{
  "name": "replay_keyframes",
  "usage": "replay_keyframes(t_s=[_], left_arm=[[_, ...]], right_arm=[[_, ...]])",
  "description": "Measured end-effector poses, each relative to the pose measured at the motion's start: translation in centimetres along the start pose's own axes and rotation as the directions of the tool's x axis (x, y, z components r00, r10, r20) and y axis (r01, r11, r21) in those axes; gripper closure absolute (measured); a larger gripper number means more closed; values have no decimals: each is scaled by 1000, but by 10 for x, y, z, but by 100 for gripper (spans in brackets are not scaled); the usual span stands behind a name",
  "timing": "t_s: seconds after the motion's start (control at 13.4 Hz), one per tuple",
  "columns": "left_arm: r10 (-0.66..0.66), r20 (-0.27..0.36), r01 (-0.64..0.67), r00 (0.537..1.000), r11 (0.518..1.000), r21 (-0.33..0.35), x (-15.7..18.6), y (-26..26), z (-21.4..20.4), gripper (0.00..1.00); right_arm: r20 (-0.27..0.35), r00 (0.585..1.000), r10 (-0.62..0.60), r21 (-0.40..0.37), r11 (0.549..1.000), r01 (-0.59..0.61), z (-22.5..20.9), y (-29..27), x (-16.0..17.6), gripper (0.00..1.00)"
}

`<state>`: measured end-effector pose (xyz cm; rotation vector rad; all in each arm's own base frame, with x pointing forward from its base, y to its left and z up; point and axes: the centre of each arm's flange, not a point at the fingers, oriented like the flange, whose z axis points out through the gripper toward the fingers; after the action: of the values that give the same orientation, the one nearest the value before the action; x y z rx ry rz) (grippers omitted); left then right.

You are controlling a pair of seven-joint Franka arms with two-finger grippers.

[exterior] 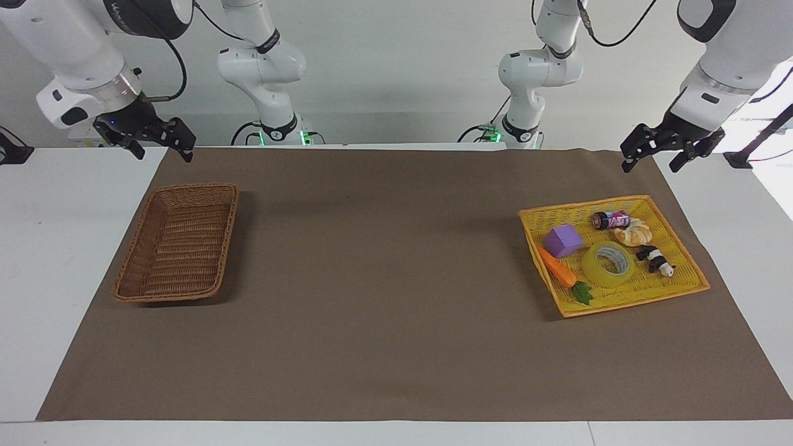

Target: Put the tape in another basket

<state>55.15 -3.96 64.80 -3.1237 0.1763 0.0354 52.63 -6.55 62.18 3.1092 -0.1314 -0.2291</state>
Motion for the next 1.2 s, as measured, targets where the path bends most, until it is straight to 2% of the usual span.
replay_keyframes(t_s=[0.3,0.75,0.97,1.2], left_arm=[[-18,7,18,1000,1000,0,-1,-9,3,0],[-92,-5,92,996,996,0,-10,-63,35,0],[-87,9,87,996,996,0,-15,-61,46,0],[-85,-37,85,996,996,4,-11,-61,60,0]], right_arm=[[0,1000,0,0,1000,0,0,0,0,0],[0,1000,0,0,1000,0,0,0,0,0],[0,1000,0,0,1000,0,0,0,0,0],[0,1000,0,0,1000,0,0,0,0,0]])
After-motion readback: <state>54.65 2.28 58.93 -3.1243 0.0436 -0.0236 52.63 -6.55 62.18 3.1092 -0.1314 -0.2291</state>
